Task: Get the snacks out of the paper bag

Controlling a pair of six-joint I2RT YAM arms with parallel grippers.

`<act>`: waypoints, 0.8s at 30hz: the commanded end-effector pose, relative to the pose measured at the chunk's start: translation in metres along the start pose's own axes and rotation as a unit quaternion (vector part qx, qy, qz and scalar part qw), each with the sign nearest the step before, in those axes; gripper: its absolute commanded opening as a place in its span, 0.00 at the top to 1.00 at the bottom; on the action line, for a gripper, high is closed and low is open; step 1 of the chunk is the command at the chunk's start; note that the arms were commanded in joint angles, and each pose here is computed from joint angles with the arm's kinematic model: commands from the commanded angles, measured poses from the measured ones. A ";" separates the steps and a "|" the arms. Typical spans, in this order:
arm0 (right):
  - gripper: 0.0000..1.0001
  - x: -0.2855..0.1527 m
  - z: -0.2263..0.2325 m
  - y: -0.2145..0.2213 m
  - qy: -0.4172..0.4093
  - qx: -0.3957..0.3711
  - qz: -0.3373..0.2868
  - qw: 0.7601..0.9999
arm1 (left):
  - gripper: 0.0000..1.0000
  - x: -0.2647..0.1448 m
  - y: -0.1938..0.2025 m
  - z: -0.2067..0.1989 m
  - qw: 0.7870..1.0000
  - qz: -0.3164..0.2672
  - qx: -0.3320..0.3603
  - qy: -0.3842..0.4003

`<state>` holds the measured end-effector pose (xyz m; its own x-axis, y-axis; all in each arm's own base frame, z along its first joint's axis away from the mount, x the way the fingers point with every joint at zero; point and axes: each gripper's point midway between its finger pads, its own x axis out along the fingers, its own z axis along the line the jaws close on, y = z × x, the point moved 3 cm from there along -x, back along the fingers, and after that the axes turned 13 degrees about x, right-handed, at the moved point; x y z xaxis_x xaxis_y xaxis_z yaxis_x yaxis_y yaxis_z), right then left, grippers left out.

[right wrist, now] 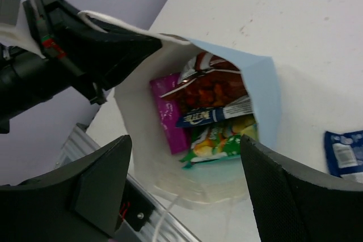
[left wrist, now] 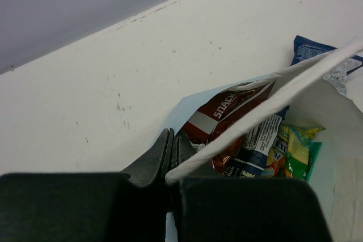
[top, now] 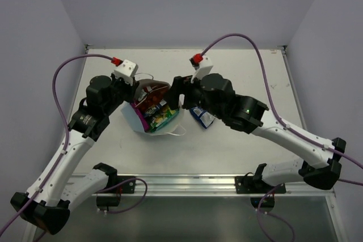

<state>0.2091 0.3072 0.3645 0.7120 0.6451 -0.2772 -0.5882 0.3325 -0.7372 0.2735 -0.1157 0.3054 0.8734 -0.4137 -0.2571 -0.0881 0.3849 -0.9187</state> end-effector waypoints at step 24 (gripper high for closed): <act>0.34 0.086 -0.075 0.109 0.255 0.157 0.078 0.951 | 1.00 -0.011 -0.039 0.010 0.992 -0.048 -0.111 -0.037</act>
<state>0.2332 0.3460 0.2249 0.6692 0.3400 -0.6608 -0.7280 0.4782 -0.4912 0.2721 -0.1164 0.3053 0.8876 -0.3683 -0.2765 -0.1953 0.2429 -0.9502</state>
